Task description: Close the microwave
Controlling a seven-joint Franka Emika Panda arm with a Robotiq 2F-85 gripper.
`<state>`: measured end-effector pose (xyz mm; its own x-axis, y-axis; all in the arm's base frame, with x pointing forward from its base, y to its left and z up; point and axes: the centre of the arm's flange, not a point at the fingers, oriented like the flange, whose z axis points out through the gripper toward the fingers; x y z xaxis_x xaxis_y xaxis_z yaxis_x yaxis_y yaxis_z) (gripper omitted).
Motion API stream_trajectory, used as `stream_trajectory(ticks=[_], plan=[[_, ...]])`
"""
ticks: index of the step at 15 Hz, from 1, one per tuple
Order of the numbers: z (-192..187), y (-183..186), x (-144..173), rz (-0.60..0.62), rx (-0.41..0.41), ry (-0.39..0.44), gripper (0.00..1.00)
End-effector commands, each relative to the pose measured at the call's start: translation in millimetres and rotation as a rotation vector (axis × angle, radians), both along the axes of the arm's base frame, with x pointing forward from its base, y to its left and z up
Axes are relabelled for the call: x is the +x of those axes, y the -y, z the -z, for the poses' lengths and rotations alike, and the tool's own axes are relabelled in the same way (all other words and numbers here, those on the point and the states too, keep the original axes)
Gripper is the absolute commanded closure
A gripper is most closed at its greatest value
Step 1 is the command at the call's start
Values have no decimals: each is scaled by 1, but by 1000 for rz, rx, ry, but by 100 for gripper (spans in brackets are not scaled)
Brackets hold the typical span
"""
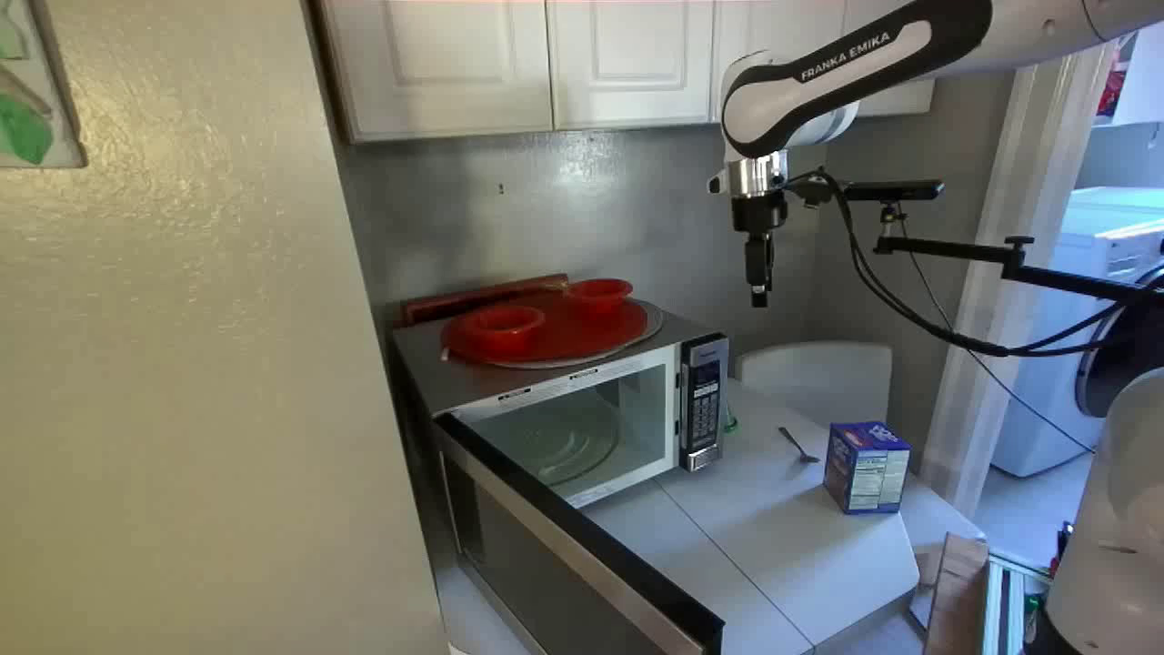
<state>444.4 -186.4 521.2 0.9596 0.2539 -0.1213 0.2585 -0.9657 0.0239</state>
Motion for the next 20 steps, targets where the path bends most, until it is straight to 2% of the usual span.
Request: stream_trajectory(ticks=[1, 5, 13, 18, 19, 20], plan=[[0, 0, 0, 0, 0, 0, 0], [-21, -43, -21, -130, -43, 95, 0], [-57, -157, -83, -454, -160, 265, 0], [-68, -204, -115, -712, -145, 303, 0], [-70, -199, -94, -621, -142, 273, 0], [-72, -206, -100, -655, -141, 282, 0]])
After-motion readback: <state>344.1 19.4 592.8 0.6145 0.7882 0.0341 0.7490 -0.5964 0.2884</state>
